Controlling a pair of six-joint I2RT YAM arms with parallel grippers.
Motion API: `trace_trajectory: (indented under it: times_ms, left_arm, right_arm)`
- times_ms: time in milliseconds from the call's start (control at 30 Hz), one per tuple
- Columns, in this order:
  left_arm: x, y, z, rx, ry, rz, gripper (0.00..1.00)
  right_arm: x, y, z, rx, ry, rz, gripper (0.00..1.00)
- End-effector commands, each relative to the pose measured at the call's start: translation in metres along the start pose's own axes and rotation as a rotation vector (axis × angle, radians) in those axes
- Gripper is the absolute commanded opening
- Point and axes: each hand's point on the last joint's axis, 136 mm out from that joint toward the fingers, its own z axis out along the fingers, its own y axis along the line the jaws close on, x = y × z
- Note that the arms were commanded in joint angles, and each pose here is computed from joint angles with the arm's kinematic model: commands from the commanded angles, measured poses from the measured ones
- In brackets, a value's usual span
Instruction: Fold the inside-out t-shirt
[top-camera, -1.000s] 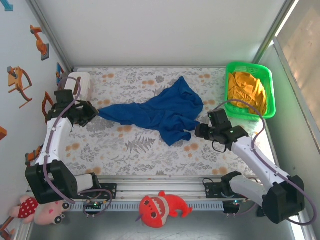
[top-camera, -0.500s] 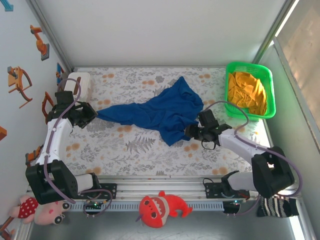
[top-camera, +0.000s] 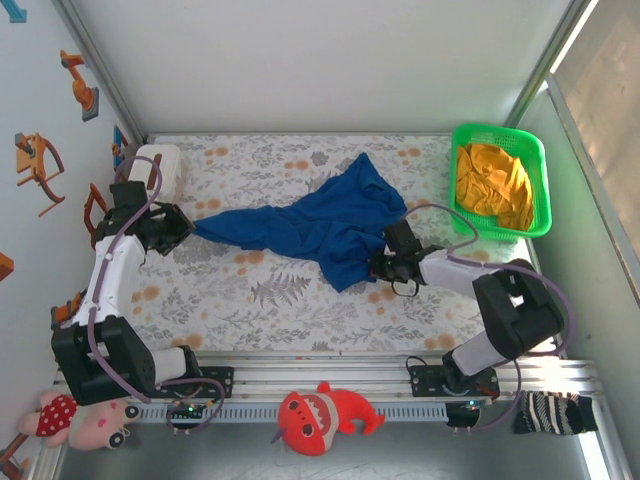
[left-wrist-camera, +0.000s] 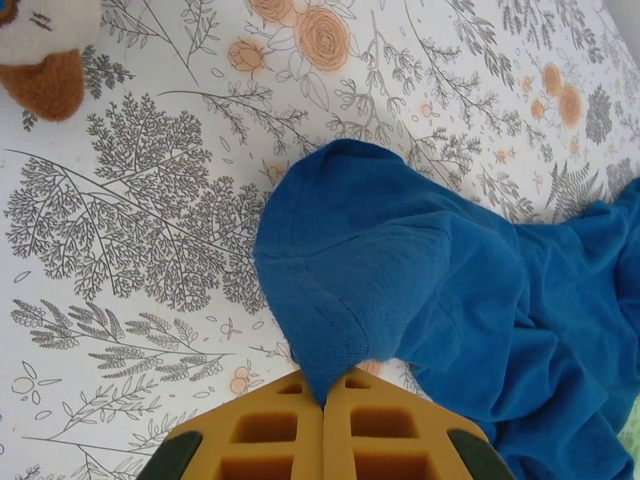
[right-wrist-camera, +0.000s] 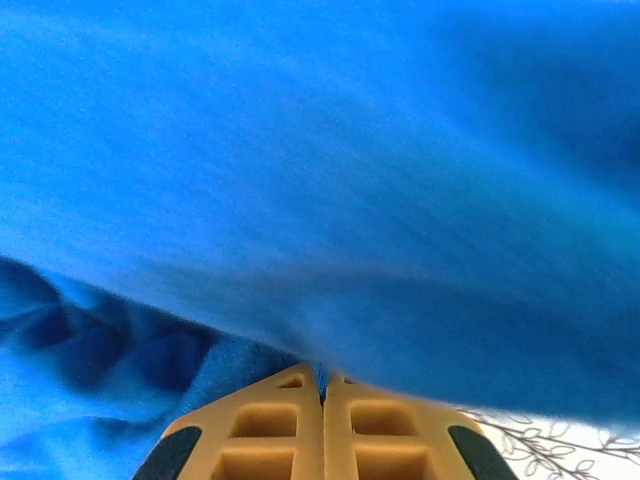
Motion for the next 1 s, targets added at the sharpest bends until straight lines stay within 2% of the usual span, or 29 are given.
trace_trajectory:
  times_ms: [0,200,300,367,567,733,867,967]
  left_arm:
    - [-0.025,-0.013,-0.004,0.037,-0.048,-0.003,0.0]
    - [-0.075,-0.045,-0.018,0.118,-0.116,-0.022,0.0]
    - [-0.093,-0.061,-0.025,0.159,-0.141,-0.026,0.0]
    - [-0.102,-0.071,-0.031,0.191,-0.161,-0.028,0.0]
    - [-0.118,-0.093,-0.053,0.27,-0.21,-0.039,0.0]
    - [-0.115,-0.107,-0.08,0.342,-0.247,-0.037,0.0]
    - [-0.096,-0.113,-0.092,0.413,-0.242,-0.031,0.01]
    - [-0.064,-0.104,-0.081,0.44,-0.184,-0.038,0.05]
  right_arm:
    - [-0.064,0.042,-0.048,-0.098,-0.155,-0.047,0.0]
    - [-0.165,0.068,-0.202,-0.126,-0.446,-0.088,0.0]
    - [-0.191,0.071,-0.263,-0.14,-0.545,-0.088,0.0]
    - [-0.198,0.069,-0.286,-0.144,-0.578,-0.084,0.0]
    - [-0.195,0.055,-0.317,-0.144,-0.641,-0.042,0.0]
    - [-0.181,0.053,-0.349,-0.158,-0.716,-0.032,0.0]
    - [-0.163,0.057,-0.367,-0.191,-0.745,-0.029,0.0]
    - [-0.142,0.047,-0.353,-0.194,-0.709,0.0,0.0]
